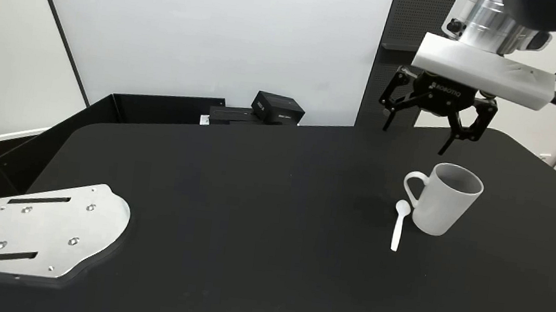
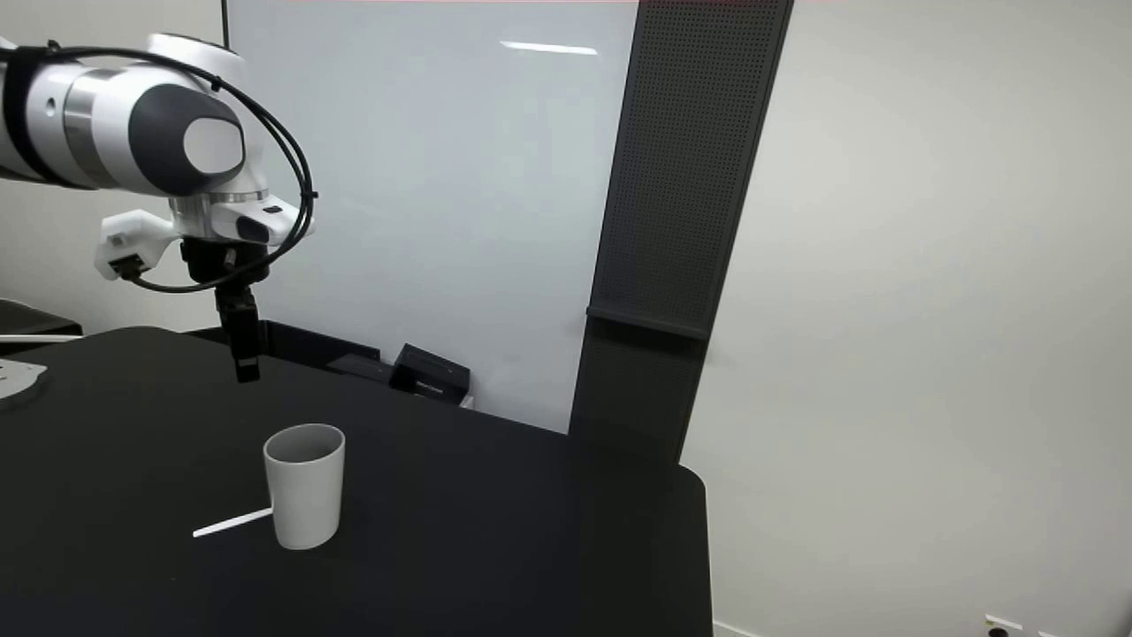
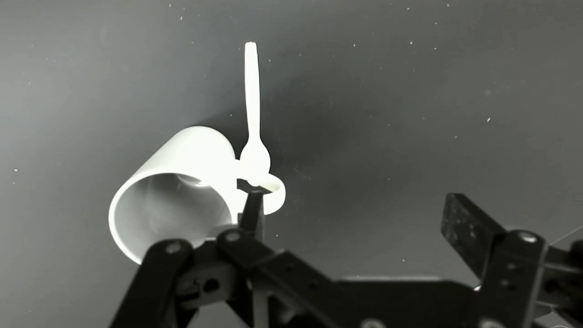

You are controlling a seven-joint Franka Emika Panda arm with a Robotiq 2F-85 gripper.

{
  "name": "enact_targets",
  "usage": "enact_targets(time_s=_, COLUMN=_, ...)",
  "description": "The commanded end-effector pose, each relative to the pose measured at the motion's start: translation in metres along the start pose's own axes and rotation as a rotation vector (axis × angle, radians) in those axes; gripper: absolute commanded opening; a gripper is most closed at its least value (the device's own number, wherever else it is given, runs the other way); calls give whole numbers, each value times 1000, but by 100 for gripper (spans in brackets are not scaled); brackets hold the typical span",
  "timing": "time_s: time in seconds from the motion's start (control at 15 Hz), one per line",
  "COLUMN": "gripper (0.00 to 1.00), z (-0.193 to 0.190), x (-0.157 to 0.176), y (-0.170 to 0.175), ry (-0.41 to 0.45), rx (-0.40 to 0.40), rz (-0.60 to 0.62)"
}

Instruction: Take the spoon and put it in the cup

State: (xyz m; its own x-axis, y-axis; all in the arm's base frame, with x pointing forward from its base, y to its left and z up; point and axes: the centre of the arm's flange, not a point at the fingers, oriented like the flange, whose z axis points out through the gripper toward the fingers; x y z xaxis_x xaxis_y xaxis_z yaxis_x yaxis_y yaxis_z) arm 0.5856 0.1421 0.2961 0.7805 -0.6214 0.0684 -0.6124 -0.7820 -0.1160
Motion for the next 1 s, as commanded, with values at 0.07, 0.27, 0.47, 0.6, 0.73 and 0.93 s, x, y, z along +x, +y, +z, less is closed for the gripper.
enact_targets(time_s=0.07, gripper=100, z=0, x=0, y=0, ry=0, rx=0, rz=-1)
enact_targets(time_s=0.27, gripper=100, z=0, x=0, y=0, ry=0, rx=0, rz=-2)
enact_targets(time_s=0.47, gripper=100, z=16, x=3, y=2, ry=12, rx=-7, rz=34)
enact_targets(time_s=0.6, gripper=100, z=27, x=5, y=4, ry=13, rx=-11, rz=43)
enact_targets(time_s=0.73, gripper=100, z=38, x=8, y=6, ry=10, rx=-6, rz=55)
enact_targets(time_s=0.93, gripper=100, z=55, x=12, y=8, ry=8, rx=-2, rz=53)
